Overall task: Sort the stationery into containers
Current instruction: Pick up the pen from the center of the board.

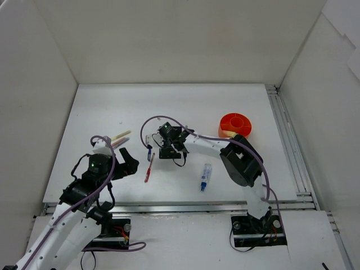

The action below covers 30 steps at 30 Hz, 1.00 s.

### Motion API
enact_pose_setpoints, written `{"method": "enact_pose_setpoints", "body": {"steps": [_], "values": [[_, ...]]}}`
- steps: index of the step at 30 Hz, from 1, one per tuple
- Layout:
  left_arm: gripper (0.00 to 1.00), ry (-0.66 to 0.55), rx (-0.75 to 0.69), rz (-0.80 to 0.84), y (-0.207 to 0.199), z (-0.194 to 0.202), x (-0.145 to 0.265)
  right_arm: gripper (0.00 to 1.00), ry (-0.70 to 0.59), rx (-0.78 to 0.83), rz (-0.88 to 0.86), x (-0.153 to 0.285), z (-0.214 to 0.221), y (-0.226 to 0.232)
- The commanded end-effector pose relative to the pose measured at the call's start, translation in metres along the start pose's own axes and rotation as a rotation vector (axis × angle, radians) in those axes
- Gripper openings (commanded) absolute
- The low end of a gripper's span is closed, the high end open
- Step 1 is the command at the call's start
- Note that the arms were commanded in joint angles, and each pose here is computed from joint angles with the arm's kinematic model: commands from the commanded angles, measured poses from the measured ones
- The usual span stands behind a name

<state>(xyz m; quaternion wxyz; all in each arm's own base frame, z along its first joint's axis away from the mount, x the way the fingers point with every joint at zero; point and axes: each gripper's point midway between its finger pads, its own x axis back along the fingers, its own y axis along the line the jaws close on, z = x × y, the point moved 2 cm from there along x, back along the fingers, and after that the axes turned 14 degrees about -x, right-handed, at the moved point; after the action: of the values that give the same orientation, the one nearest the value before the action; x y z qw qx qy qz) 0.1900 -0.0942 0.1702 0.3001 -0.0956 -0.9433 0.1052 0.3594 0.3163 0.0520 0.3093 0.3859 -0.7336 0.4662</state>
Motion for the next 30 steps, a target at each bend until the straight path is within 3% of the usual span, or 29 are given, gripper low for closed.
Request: {"method": "enact_pose_setpoints", "body": {"steps": [1, 8, 12, 22, 30], "values": [[1.0, -0.032, 0.023, -0.028, 0.0, -0.013, 0.0, 0.98, -0.003, 0.01, 0.012, -0.001, 0.0, -0.019], [1.0, -0.002, 0.007, -0.051, -0.001, -0.018, -0.006, 0.98, -0.041, -0.067, -0.032, -0.012, 0.004, -0.038], [1.0, -0.003, 0.007, -0.052, -0.002, -0.021, -0.008, 0.98, -0.093, -0.117, -0.157, -0.019, 0.004, -0.035], [1.0, 0.004, 0.007, -0.053, -0.005, -0.025, -0.018, 0.98, -0.06, -0.048, -0.337, -0.035, 0.009, -0.016], [1.0, 0.014, 0.001, -0.057, -0.005, -0.026, -0.02, 0.92, -0.037, -0.034, -0.461, -0.034, 0.015, -0.005]]}}
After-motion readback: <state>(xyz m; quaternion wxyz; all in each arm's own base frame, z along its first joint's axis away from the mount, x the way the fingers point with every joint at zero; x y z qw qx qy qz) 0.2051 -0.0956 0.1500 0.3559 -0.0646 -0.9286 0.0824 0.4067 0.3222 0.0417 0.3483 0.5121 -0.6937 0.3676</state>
